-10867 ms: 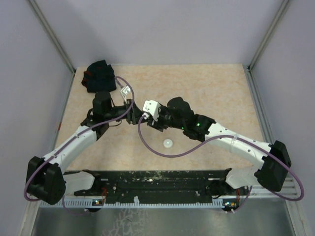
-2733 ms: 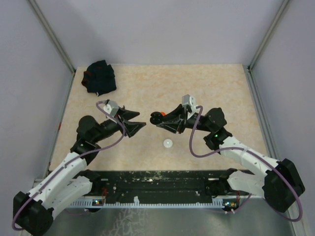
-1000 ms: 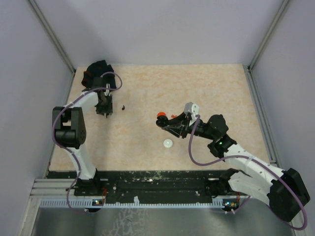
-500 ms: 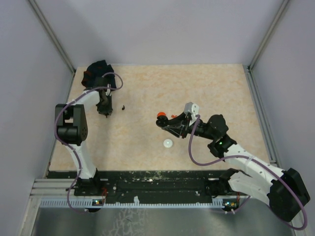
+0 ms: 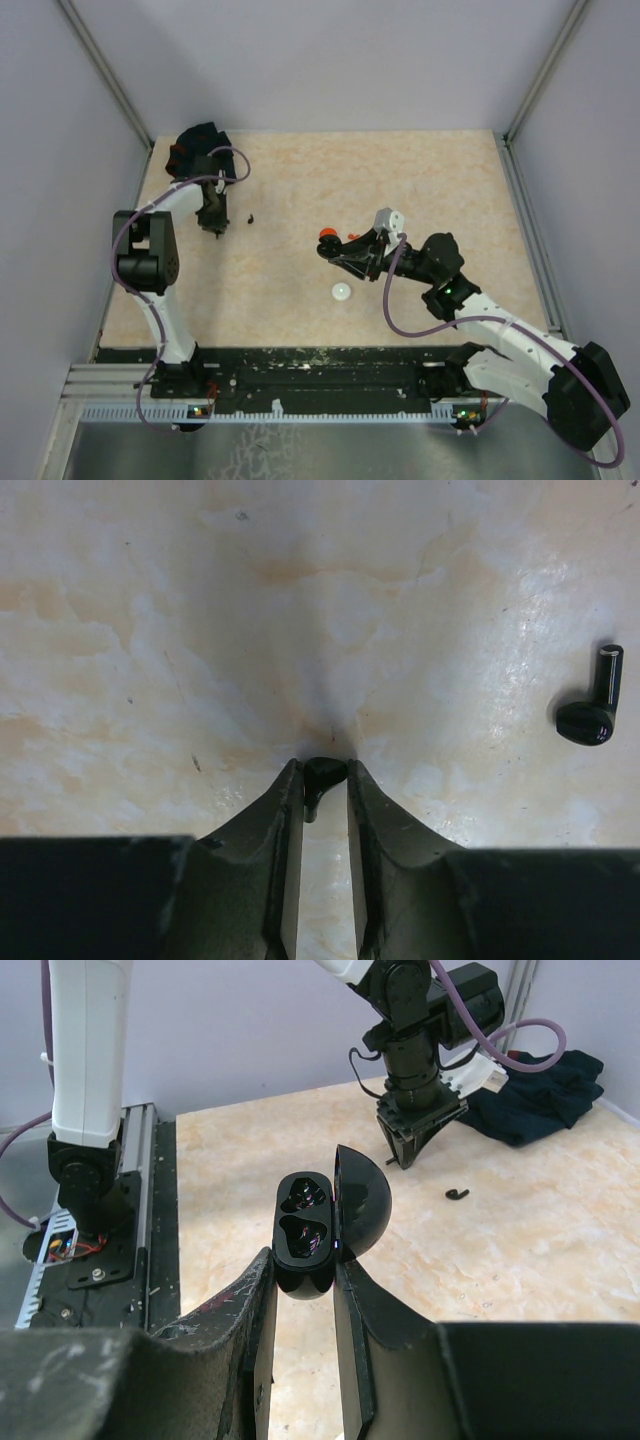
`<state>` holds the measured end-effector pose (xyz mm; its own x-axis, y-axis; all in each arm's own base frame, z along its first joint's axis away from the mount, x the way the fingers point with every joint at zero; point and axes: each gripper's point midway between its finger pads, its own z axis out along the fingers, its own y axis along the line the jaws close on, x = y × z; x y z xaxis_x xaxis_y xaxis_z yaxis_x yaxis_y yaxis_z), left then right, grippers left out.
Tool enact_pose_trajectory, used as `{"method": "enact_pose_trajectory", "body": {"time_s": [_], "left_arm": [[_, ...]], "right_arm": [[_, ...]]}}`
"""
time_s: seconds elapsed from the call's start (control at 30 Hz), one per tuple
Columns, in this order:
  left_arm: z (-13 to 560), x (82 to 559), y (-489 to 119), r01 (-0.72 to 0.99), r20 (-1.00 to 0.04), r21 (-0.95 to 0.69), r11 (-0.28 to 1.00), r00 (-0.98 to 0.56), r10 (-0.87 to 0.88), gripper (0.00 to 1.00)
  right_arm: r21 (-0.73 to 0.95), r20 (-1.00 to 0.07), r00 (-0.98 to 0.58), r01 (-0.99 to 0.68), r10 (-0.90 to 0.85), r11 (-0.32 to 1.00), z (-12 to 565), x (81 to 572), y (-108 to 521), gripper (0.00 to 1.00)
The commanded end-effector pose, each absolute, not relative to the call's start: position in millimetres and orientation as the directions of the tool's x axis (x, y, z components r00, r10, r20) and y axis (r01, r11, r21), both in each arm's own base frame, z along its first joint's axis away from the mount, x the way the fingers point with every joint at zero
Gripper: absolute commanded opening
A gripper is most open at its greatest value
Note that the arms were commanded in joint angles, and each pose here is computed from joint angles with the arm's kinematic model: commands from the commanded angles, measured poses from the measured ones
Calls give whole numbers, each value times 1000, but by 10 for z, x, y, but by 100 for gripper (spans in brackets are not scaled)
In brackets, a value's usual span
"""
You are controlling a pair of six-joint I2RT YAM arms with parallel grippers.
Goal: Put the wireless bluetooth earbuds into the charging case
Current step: Pick up the earbud from the center of the board.
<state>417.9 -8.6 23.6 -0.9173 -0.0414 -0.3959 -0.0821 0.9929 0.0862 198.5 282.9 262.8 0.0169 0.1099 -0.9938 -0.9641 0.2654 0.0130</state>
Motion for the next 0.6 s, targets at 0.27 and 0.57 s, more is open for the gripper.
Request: {"method": "enact_pose_trajectory", "body": {"time_s": [0.27, 0.57], "left_arm": [[359, 4215, -223, -51, -472, 25, 998, -881, -33, 17], [1193, 4172, -972, 155, -741, -126, 980, -672, 11, 17]], "right_arm": [[-34, -986, 77, -960, 145, 277, 2786, 2009, 2806, 0], [-33, -989, 74, -956, 130, 293, 2728, 2059, 2815, 0]]}}
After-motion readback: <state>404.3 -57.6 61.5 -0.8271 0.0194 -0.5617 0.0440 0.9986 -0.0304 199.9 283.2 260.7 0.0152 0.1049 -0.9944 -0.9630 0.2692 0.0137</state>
